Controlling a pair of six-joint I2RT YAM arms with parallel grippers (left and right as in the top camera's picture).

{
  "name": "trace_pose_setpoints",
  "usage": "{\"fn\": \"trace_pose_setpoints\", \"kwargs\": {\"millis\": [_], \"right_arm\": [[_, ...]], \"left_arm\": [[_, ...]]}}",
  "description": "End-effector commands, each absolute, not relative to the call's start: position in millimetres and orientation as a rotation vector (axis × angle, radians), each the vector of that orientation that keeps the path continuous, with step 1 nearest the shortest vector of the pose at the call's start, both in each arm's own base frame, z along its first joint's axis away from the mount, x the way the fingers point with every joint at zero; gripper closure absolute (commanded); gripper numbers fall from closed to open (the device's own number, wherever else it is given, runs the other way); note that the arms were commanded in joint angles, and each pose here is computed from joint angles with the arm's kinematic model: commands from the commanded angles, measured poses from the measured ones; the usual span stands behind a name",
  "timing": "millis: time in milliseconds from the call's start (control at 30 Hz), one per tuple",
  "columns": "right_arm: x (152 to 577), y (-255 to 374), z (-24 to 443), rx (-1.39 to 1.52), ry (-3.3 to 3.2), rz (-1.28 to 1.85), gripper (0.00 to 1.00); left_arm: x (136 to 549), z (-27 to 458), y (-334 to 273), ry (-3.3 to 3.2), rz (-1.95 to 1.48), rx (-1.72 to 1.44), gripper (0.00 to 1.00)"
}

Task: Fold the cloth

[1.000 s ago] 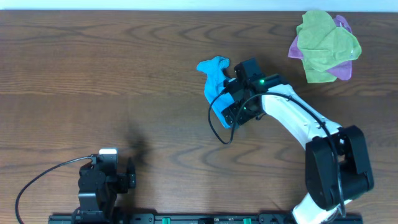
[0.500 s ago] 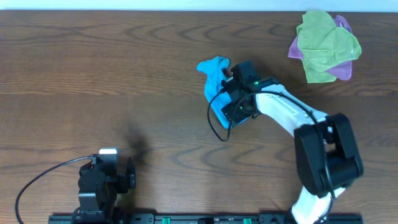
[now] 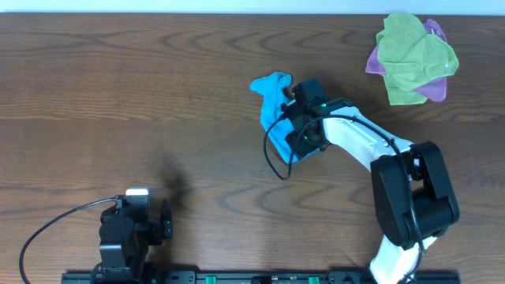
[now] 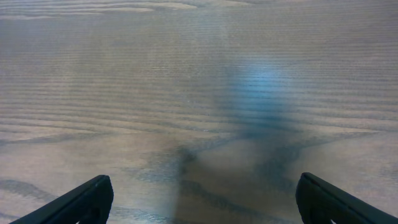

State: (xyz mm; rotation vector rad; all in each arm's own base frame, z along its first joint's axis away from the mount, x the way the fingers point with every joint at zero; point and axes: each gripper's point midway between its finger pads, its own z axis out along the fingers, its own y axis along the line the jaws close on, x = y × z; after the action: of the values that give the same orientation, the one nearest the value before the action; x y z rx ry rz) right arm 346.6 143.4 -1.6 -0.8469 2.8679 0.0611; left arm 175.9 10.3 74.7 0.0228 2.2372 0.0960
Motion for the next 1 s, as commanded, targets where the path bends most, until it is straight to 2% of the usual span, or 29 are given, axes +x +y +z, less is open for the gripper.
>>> {"fn": "trace_pose_setpoints", "kwargs": {"millis": [0, 233, 967], "right_arm": [[344.6, 143.3, -3.5, -0.836, 2.893, 0.051, 0.29], [352.4, 143.8, 8.1, -0.819, 2.856, 0.036, 0.28], [374.9, 142.6, 23.7, -0.785, 2.788, -0.034, 0.4]], "left_arm": [[168.5, 53.4, 15.1, 2.304, 0.138, 0.037, 0.05], [168.5, 53.4, 15.0, 2.304, 0.136, 0.033, 0.05], [168.5, 53.4, 15.0, 2.304, 0.136, 0.033, 0.05]]}}
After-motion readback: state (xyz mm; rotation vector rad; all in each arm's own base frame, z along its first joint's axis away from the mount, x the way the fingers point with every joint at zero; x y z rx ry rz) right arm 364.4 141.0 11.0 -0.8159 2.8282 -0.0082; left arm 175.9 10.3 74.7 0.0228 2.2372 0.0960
